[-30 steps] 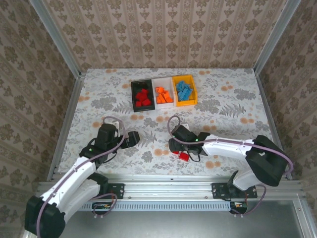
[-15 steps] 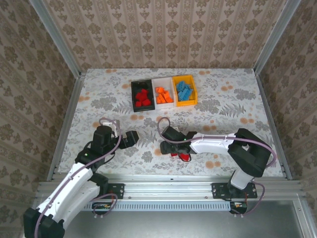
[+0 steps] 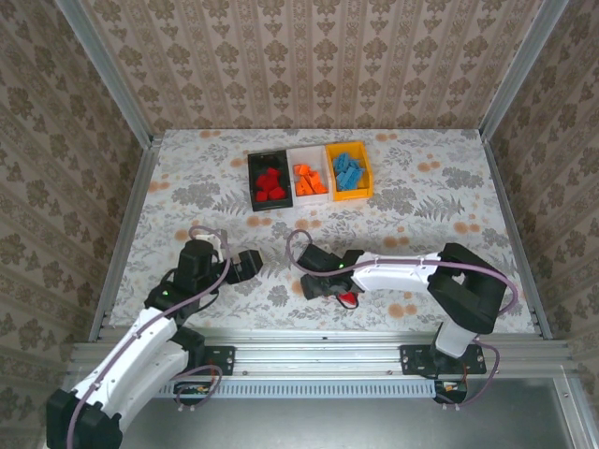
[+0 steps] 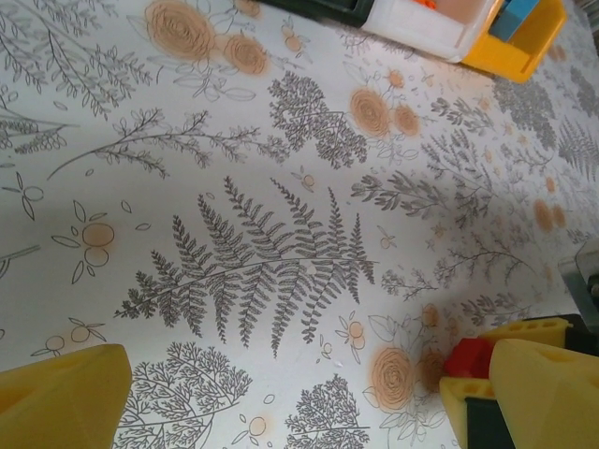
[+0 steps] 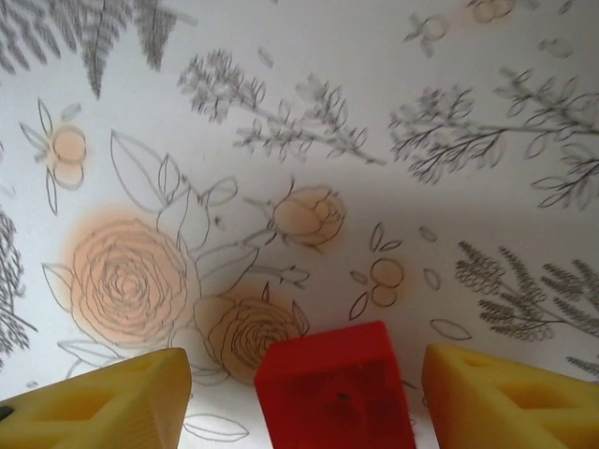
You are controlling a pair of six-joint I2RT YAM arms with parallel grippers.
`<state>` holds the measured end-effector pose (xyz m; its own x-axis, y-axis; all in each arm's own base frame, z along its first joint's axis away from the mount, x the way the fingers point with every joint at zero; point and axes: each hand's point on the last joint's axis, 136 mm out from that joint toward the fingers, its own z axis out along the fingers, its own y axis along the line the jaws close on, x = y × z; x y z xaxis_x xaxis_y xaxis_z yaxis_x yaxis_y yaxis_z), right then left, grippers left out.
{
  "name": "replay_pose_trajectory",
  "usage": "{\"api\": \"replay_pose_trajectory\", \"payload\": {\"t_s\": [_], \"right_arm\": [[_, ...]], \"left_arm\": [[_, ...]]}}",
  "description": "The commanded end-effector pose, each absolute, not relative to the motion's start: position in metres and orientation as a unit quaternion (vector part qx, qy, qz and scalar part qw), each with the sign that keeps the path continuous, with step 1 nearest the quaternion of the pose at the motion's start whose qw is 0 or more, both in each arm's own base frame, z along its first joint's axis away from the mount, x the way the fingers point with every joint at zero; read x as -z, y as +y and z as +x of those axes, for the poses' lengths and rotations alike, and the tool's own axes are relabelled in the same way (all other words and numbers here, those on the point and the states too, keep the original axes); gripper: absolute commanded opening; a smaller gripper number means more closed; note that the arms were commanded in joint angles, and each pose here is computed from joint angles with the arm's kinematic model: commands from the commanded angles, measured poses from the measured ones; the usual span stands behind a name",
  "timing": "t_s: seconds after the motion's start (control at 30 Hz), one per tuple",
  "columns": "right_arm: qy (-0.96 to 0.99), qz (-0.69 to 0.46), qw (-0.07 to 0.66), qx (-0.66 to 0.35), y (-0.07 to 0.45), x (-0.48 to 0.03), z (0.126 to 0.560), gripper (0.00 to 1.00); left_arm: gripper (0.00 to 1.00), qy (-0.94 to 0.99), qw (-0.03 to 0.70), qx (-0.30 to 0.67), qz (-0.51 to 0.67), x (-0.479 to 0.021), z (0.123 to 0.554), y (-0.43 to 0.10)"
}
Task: Sort the legos into containers by color
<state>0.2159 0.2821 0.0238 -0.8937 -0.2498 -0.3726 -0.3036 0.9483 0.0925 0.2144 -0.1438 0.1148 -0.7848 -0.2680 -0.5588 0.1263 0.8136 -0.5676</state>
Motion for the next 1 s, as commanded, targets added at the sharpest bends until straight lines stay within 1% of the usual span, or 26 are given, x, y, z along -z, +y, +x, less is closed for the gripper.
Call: {"api": "replay_pose_trajectory", "payload": {"t_s": [0.0,0.13,0.23,0.27,0.43,0.57,0.67,0.8,0.97], "right_arm": [[0.969,-0.175,0.17,-0.036,0.277,-0.015,0.209,0.62],[0.964,-0.182,0.192,-0.024,0.281,-0.017,0.217,0.42],[0.956,-0.196,0.216,-0.029,0.291,-0.029,0.225,0.34],[0.953,-0.2,0.226,-0.033,0.295,-0.034,0.228,0.33],[0.929,-0.213,0.301,-0.038,0.318,-0.079,0.262,0.32],[0.917,-0.198,0.344,-0.046,0.333,-0.11,0.313,0.32],[0.91,-0.187,0.367,-0.053,0.343,-0.129,0.354,0.33],[0.911,-0.173,0.371,-0.042,0.35,-0.127,0.406,0.33],[0.904,-0.172,0.39,-0.035,0.368,-0.127,0.458,0.33]], "left_arm": [[1.0,0.892,0.319,0.317,-0.046,-0.112,0.216,-0.148],[1.0,0.895,0.315,0.314,-0.043,-0.111,0.216,-0.149],[1.0,0.896,0.315,0.309,-0.044,-0.11,0.216,-0.147],[1.0,0.897,0.315,0.307,-0.045,-0.109,0.216,-0.146],[1.0,0.903,0.317,0.283,-0.061,-0.098,0.216,-0.137],[1.0,0.906,0.306,0.272,-0.104,-0.081,0.217,-0.122],[1.0,0.906,0.295,0.283,-0.106,-0.082,0.214,-0.124],[1.0,0.912,0.286,0.276,-0.096,-0.088,0.21,-0.122],[1.0,0.908,0.282,0.293,-0.105,-0.091,0.206,-0.124]]}}
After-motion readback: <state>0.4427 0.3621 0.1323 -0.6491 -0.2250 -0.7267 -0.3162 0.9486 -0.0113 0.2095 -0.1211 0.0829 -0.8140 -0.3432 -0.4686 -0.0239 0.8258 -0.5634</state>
